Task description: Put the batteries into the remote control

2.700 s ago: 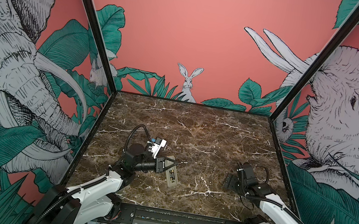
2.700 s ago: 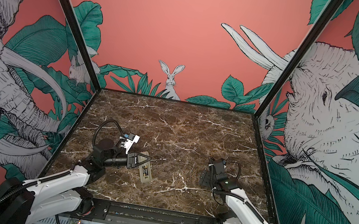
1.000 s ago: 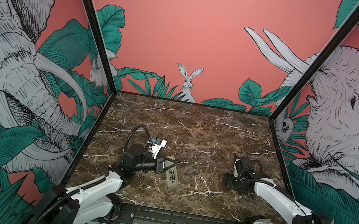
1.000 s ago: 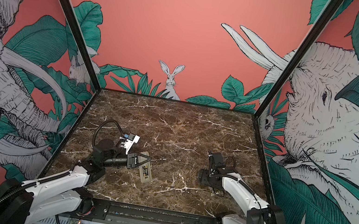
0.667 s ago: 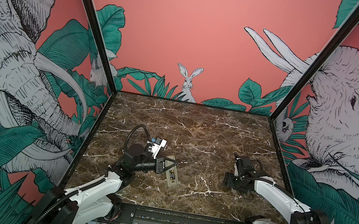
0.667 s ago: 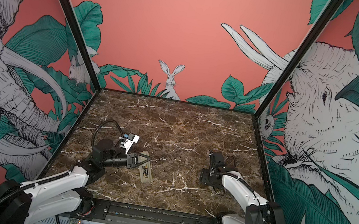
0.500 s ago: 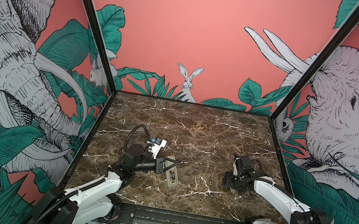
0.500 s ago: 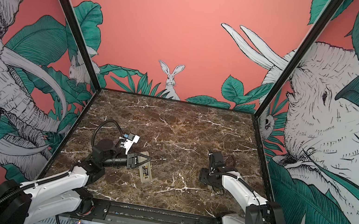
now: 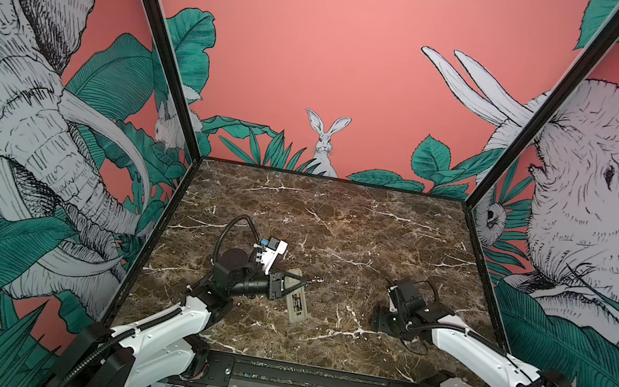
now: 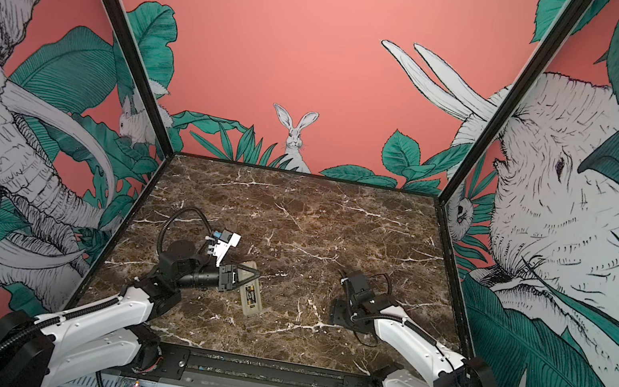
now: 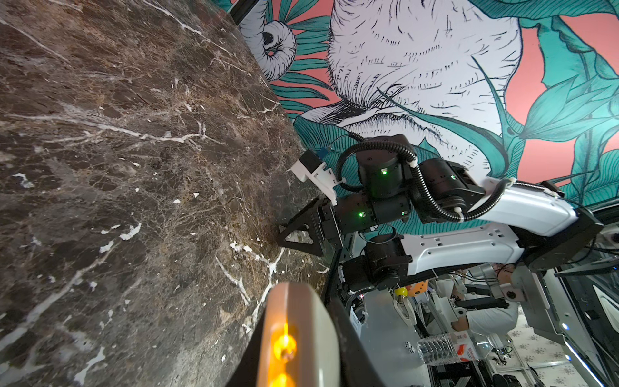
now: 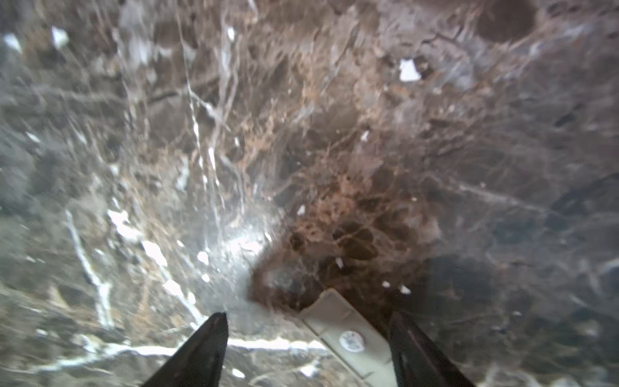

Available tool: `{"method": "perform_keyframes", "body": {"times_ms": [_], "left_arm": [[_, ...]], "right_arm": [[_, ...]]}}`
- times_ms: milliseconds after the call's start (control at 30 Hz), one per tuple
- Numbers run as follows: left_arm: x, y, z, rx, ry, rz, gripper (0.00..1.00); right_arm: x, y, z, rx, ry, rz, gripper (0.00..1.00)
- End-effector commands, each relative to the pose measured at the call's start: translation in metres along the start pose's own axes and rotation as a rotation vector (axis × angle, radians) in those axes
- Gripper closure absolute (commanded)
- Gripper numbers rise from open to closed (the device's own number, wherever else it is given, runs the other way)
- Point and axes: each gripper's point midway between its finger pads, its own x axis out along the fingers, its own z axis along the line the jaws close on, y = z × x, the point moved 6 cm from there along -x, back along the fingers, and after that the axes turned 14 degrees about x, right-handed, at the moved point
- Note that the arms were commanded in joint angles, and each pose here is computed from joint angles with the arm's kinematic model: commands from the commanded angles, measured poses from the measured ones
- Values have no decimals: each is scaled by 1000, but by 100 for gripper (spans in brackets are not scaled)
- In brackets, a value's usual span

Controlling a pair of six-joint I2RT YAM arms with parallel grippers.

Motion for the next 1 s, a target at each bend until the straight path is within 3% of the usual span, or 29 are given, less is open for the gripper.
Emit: {"method": "perform_keyframes", "body": {"times_ms": [0, 167, 367, 967], "left_arm": [[-1, -14, -11, 61, 33, -48, 100], [-2, -13, -11, 64, 30, -49, 100], [-2, -13, -11, 64, 31, -48, 100], [0, -14, -9, 52, 30, -46, 100]], "right_arm": [[-6, 4, -14, 4, 80, -10, 20], [-3, 6, -13, 11, 63, 0, 20], [12, 14, -4, -26, 51, 101, 24], [-3, 36, 24, -22, -13, 43, 29]]}}
